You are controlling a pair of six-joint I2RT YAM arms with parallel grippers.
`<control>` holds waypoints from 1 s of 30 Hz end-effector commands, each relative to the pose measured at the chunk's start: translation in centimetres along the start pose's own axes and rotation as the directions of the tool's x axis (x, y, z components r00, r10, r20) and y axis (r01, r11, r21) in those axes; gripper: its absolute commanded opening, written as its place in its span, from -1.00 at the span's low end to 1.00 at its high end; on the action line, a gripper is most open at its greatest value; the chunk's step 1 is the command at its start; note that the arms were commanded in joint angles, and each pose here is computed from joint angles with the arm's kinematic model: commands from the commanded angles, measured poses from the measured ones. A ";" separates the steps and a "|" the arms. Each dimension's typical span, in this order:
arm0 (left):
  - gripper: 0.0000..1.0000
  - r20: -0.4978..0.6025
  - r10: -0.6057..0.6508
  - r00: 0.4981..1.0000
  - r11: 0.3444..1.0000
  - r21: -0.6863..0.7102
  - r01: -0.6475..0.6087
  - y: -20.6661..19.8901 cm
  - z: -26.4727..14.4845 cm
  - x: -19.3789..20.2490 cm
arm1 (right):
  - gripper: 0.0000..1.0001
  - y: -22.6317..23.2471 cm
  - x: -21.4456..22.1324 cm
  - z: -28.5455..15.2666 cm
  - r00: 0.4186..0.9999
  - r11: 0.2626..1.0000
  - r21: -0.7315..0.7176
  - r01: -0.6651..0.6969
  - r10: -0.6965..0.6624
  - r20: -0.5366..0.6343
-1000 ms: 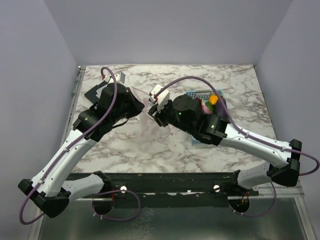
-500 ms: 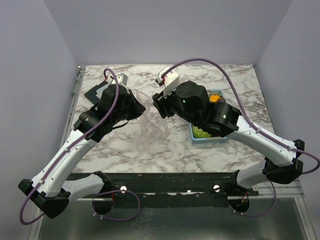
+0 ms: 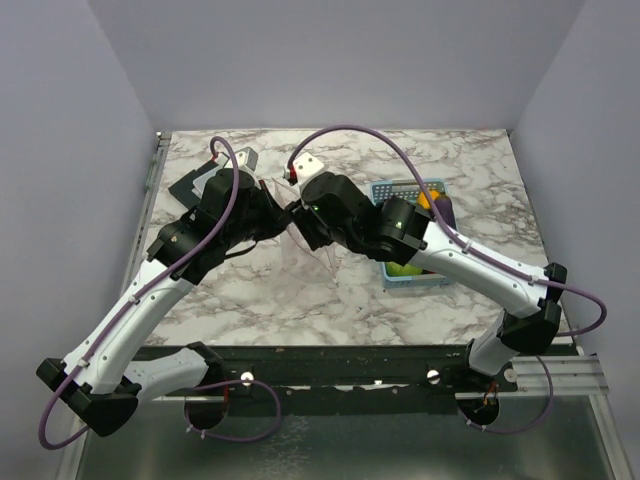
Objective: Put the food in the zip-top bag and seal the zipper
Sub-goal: Open the zipper of the food storage bag.
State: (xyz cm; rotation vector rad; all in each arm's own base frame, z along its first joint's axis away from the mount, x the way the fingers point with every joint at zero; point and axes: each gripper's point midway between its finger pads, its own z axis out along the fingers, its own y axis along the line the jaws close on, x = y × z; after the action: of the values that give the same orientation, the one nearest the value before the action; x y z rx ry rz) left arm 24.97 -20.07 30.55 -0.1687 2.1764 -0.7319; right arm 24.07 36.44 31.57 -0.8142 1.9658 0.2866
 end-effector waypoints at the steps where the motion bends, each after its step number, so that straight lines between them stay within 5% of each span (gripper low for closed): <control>1: -1.00 -0.013 0.024 1.000 0.999 0.022 -0.024 -0.4 -0.9 0.0 | 0.00 -0.8 1.5 0.2 0.998 0.997 0.072 -0.006 0.010 -0.056; 10: -1.00 -0.039 0.043 0.998 0.999 0.021 -0.042 -0.4 -0.7 0.4 | -0.98 -1.3 1.2 0.4 0.999 0.994 0.109 -0.018 0.024 -0.047; 12: -1.00 -0.052 0.047 0.998 0.999 0.022 -0.046 -0.4 -0.7 0.6 | -0.99 -1.3 0.9 0.4 0.999 0.993 0.115 -0.021 0.026 -0.043; 21: -0.40 -0.074 0.065 0.995 0.997 0.039 -0.063 -1.0 -1.4 0.5 | -0.99 -2.1 -1.0 0.5 0.999 0.984 0.173 -0.051 0.051 0.007; 30: -0.23 -0.101 0.064 0.993 0.997 0.054 -0.059 -1.4 -1.6 0.8 | -0.99 -3.3 -2.6 0.3 0.997 0.968 0.242 -0.068 0.057 0.052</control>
State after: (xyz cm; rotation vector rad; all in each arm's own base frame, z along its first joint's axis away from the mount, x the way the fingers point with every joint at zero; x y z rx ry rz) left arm 23.80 -20.46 31.09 -0.0727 2.2295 -0.7454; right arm 26.43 35.58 32.95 -0.6509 1.9680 0.1467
